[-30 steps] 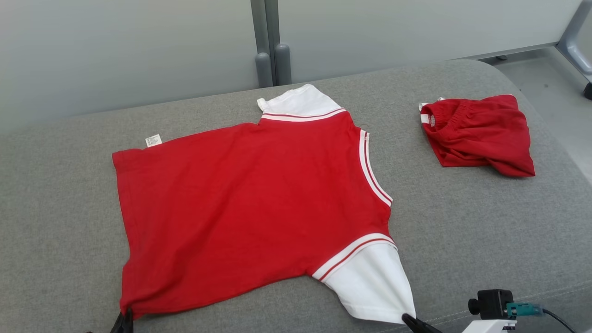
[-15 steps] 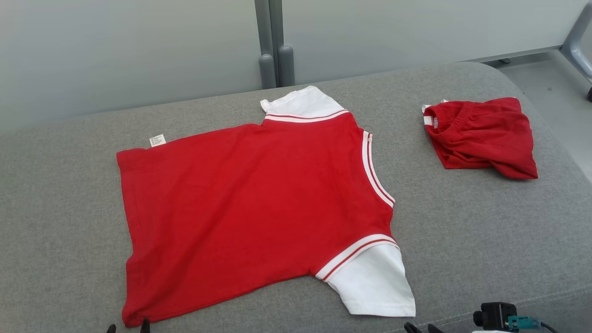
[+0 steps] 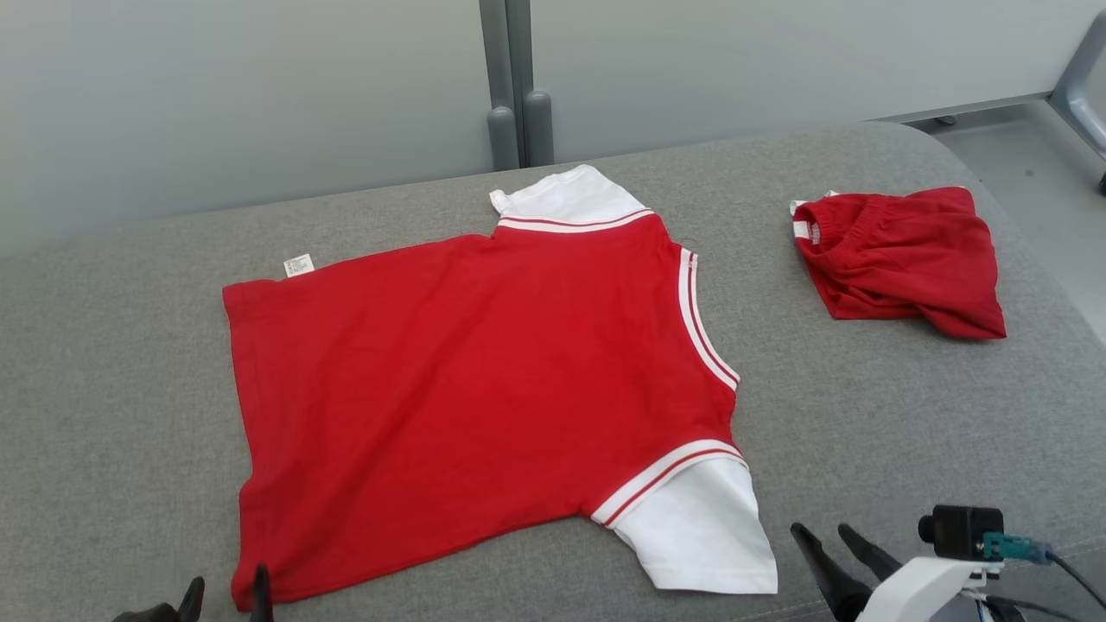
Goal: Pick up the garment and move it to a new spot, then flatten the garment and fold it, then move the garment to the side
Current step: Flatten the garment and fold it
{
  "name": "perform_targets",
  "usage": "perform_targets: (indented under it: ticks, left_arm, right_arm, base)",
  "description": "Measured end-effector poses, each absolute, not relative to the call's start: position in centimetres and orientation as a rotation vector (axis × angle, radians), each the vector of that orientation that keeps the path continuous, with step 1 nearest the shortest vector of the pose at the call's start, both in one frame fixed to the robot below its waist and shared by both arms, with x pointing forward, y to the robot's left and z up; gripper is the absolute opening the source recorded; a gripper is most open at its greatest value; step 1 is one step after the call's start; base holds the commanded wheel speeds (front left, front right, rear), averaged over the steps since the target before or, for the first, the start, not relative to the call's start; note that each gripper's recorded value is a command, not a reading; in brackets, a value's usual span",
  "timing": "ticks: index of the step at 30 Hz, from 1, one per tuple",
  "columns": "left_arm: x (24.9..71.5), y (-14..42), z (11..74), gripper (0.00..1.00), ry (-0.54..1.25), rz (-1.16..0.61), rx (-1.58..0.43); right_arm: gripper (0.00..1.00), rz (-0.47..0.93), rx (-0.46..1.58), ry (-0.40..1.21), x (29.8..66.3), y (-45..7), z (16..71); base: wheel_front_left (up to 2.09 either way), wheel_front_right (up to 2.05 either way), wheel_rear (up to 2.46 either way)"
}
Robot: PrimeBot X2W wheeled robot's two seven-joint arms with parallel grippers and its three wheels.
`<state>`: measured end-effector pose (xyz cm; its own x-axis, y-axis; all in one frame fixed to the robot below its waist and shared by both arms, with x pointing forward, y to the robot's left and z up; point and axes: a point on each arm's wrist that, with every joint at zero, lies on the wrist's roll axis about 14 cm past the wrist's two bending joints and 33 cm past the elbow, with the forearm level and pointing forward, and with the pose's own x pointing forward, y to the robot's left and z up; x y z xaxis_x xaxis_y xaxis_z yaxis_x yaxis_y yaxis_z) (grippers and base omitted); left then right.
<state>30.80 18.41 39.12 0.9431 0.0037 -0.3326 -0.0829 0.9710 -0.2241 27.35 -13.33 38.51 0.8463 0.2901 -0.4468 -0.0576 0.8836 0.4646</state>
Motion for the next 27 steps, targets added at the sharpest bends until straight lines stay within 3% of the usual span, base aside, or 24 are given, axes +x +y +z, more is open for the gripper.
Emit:
perform_targets:
  ticks: [13,27]
  left_arm:
    - [33.5,15.9,44.1,1.00,0.159,-0.022,-0.260]
    - [33.8,16.0,46.6,1.00,0.074,0.005,-0.277]
  right_arm:
    - [1.00,0.249,0.303,0.267,32.6,-13.2,44.4]
    - [1.00,0.218,0.246,0.085,35.0,-13.0,48.3]
  base:
    - [0.00,0.00,0.00]
    - [0.00,0.00,0.00]
